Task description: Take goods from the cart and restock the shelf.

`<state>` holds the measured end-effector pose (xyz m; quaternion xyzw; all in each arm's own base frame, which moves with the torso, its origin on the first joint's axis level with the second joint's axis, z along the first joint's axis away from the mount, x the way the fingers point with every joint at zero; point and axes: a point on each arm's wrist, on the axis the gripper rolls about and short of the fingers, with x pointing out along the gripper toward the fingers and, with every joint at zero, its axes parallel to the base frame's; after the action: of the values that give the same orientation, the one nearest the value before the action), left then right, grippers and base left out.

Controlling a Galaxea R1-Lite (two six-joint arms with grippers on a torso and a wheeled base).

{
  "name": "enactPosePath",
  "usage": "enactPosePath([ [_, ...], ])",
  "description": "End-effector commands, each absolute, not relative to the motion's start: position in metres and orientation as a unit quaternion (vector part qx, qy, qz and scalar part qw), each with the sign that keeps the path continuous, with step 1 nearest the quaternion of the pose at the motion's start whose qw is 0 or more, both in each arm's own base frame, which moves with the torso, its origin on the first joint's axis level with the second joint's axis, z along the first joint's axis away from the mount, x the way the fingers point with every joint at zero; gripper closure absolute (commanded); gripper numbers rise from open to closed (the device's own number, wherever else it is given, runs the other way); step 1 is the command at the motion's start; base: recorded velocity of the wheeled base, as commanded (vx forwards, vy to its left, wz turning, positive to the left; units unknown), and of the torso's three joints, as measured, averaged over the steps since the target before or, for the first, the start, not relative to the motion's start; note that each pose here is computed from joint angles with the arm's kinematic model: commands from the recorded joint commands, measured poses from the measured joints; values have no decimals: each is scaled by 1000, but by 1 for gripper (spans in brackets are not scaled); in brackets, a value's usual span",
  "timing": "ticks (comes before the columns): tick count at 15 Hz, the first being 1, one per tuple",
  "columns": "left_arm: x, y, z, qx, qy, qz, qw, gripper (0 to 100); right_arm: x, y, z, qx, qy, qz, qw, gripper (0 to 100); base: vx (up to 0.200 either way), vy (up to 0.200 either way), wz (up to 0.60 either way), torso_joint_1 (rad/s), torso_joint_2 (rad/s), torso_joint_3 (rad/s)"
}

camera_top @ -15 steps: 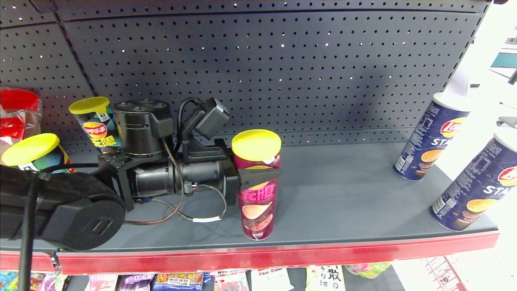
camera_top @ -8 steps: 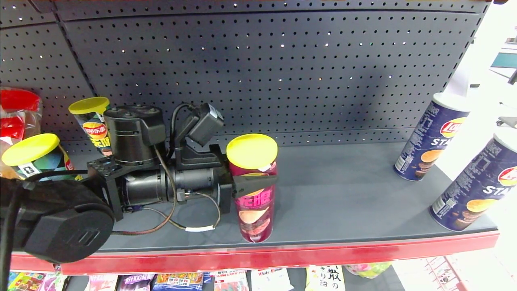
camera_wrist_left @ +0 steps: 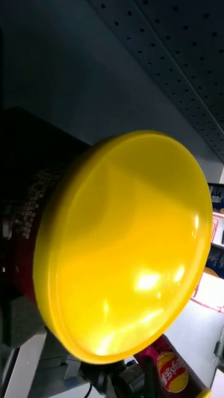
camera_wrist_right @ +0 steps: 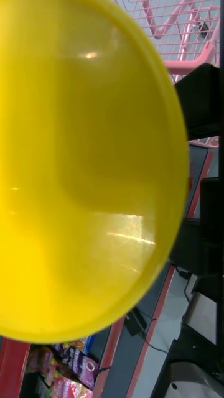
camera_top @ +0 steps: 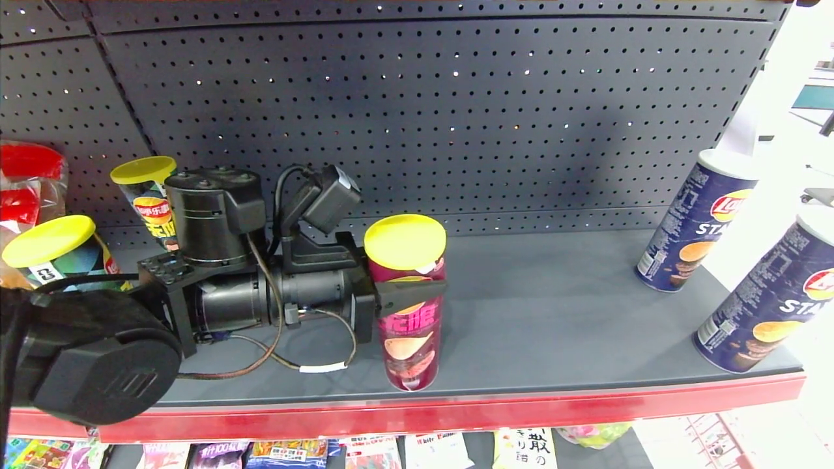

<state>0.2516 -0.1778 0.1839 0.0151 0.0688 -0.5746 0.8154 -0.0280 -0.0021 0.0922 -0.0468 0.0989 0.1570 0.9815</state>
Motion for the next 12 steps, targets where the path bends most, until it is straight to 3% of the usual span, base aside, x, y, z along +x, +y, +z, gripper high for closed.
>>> enactPosePath([
  [1, 249, -177, 187, 12, 66, -575, 816, 100, -28, -2, 92, -47, 99, 157, 981, 100, 0, 0, 0, 0, 0, 0],
  [12, 242, -177, 177, 10, 85, -579, 811, 100, -28, -2, 92, -47, 99, 157, 981, 100, 0, 0, 0, 0, 0, 0],
])
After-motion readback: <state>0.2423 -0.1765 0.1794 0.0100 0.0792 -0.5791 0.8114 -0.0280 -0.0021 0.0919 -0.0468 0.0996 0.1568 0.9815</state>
